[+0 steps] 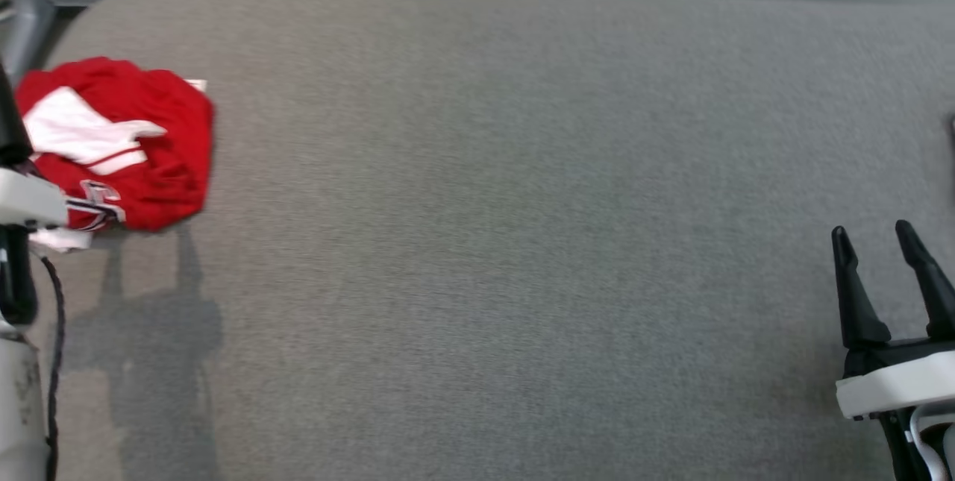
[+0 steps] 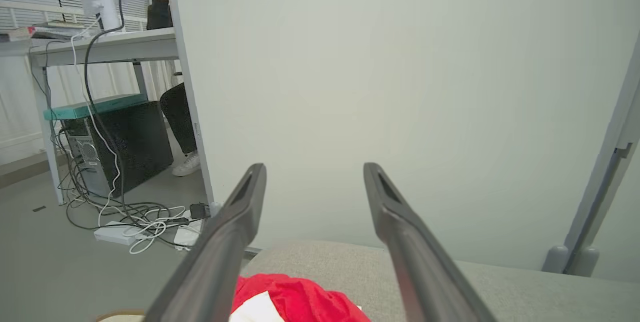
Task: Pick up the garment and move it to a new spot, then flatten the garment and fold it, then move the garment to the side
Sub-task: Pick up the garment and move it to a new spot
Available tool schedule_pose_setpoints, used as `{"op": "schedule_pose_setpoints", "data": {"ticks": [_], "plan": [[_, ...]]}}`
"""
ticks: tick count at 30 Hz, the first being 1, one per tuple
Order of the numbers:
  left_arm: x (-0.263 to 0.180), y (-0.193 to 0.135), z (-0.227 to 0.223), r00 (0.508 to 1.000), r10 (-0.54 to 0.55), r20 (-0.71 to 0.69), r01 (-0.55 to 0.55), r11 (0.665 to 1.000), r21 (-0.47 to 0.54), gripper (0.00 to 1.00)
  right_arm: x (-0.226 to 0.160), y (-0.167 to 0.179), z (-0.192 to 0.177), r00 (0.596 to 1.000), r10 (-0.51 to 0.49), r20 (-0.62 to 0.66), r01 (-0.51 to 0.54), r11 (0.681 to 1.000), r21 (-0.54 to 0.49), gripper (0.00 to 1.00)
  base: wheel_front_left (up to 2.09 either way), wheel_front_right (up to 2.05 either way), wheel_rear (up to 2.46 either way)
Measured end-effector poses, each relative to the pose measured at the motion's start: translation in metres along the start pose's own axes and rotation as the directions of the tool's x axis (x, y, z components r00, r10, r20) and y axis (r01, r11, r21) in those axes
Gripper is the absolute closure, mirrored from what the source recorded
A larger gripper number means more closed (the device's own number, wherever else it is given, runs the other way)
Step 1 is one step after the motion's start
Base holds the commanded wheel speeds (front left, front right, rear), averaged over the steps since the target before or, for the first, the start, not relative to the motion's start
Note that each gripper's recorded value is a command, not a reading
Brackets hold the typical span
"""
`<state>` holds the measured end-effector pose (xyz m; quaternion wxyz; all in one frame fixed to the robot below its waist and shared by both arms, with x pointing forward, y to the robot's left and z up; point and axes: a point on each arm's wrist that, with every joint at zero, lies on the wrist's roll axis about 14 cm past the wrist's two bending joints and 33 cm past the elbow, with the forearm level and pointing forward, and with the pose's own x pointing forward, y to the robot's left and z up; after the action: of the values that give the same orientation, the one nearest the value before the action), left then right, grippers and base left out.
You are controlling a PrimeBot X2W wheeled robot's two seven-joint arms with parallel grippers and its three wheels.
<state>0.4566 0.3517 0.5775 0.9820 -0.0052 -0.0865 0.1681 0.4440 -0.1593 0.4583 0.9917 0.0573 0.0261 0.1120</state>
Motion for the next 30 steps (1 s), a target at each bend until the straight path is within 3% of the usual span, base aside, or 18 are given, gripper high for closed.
{"op": "schedule_pose_setpoints", "data": {"ticks": [7,12,13,15,22,27,30], "plan": [[0.045,-0.032,-0.058,0.99,-0.041,-0.134,0.043,0.999,0.01,0.0,-0.01,-0.043,-0.016,0.993,-0.114,-0.04,0.113,0.993,-0.017,0.0,0.0,0.0,0.0],[0.051,-0.036,-0.117,0.953,-0.035,-0.302,0.046,0.999,0.028,0.0,-0.017,-0.061,-0.028,0.984,-0.164,-0.074,0.162,0.986,-0.029,0.0,0.0,0.0,0.0],[0.049,-0.035,-0.138,0.926,-0.03,-0.377,0.044,0.999,0.03,0.0,-0.019,-0.066,-0.03,0.981,-0.177,-0.08,0.175,0.984,-0.033,0.0,0.0,0.0,0.0],[0.047,-0.035,-0.146,0.917,-0.03,-0.399,0.047,0.998,0.031,0.0,-0.019,-0.068,-0.03,0.98,-0.182,-0.079,0.18,0.983,-0.036,0.0,0.0,0.0,0.0],[0.012,-0.024,-0.211,0.743,-0.003,-0.669,0.028,0.999,0.026,0.0,-0.016,-0.072,-0.028,0.979,-0.19,-0.073,0.188,0.981,-0.044,0.0,0.0,0.0,0.0],[-0.012,-0.021,-0.236,0.609,0.016,-0.793,-0.005,1.0,0.016,0.0,-0.014,-0.072,-0.027,0.98,-0.186,-0.067,0.183,0.982,-0.049,0.0,0.0,0.0,0.0],[-0.016,-0.022,-0.24,0.562,0.016,-0.827,-0.014,1.0,0.01,0.0,-0.013,-0.07,-0.026,0.981,-0.18,-0.064,0.177,0.983,-0.051,0.0,0.0,0.0,0.0]]}}
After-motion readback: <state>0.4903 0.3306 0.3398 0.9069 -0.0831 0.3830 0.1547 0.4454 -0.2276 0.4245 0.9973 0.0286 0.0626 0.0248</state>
